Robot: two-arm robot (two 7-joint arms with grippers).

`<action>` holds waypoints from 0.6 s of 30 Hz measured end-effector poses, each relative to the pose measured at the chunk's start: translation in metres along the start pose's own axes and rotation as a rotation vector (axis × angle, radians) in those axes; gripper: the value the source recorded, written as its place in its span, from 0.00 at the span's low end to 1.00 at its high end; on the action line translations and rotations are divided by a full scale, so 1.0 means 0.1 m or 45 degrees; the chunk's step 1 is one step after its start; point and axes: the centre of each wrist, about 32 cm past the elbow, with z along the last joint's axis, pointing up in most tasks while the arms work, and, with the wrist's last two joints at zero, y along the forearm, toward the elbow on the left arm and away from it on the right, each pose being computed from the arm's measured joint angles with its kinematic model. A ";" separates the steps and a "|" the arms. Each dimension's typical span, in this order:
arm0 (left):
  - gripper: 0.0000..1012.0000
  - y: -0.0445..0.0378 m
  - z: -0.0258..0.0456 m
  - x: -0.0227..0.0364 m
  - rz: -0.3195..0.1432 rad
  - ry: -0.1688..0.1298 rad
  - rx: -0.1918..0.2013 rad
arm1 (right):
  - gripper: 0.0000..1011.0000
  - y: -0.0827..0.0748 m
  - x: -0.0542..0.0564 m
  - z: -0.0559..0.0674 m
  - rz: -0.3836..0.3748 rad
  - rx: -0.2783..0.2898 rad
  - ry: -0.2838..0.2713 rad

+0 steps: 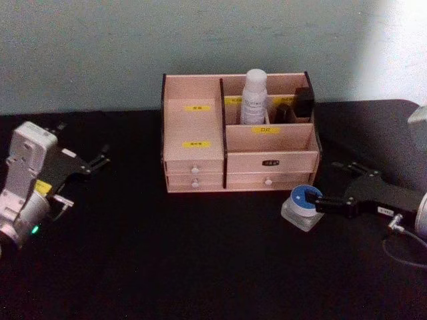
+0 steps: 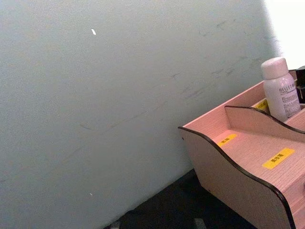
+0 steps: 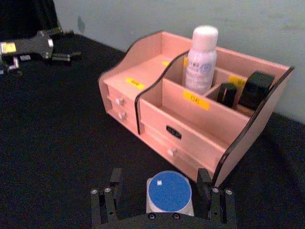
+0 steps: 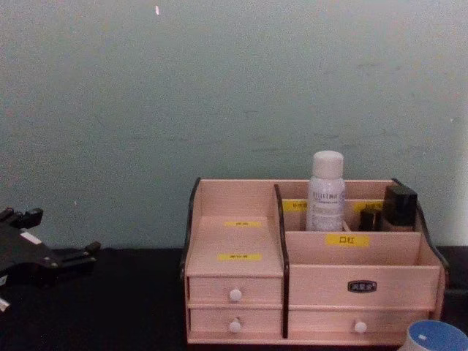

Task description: Pick up the facial cleanser and watermelon frost from the table and place them into the tiered storage box.

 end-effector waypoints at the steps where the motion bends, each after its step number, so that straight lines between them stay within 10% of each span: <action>1: 0.99 0.000 0.000 0.000 0.000 0.000 0.000 | 0.99 0.00 0.00 0.00 0.001 -0.009 0.003; 18: 0.99 0.000 0.000 0.000 0.000 0.000 0.000 | 0.99 0.19 0.03 -0.09 -0.016 -0.127 0.030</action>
